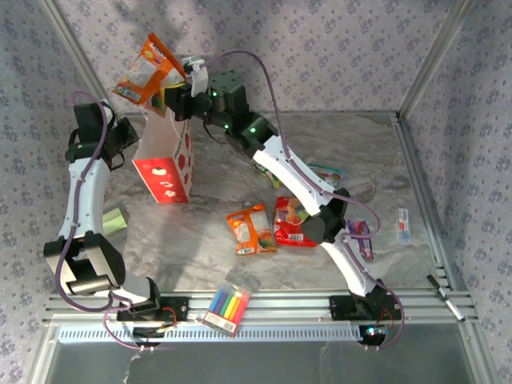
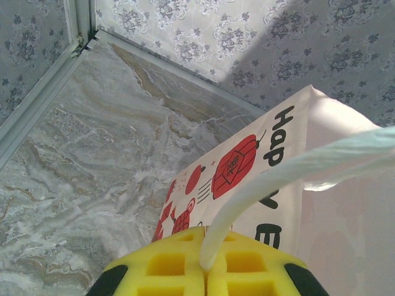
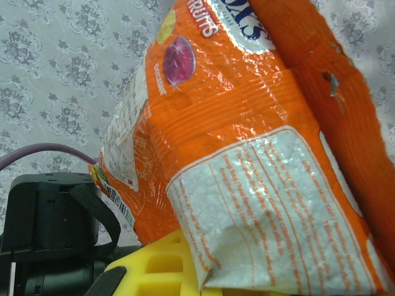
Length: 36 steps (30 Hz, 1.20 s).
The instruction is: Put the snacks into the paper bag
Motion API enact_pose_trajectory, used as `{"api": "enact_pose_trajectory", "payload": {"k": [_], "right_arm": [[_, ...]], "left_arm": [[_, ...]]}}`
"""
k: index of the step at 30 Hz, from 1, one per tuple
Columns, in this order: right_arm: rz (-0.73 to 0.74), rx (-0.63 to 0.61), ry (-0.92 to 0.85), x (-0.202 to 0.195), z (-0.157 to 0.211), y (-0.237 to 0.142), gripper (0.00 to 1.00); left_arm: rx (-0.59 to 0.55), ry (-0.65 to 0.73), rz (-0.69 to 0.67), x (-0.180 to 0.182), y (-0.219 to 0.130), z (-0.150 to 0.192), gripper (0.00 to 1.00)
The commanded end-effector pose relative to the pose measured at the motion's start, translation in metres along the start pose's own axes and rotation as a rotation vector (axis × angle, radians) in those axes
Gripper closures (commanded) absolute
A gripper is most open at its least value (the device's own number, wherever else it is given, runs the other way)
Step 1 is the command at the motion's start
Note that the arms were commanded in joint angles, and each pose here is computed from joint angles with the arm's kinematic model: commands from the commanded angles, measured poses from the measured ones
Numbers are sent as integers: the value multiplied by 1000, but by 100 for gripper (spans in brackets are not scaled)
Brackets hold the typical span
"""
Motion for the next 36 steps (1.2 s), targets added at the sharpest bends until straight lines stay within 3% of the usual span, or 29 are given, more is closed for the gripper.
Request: {"api": "enact_pose_trajectory", "payload": {"k": [1,13,36], "right_arm": [[-102,-91,0,22,-18,0,100],[-17,-9,-17,-1,24,20,100],[167,162,-74,-36,68,19,100]], "left_arm": [[-46,5,34,-7,-17,-10,94],[-57,11,32,-7,-22,-14,95],[-79,16,6,-2,-31,-23,95]]}}
Point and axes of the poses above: each hand's point on the last joint's axis, 136 mm out from that joint toward the fingers, its own y axis out along the fingers, its own x axis along the line the jaws close on, z = x × y, the point moved 4 cm from there along -y, back along the fingers, and after that the axes turned 4 degrees about y, right-handed, at the moved point
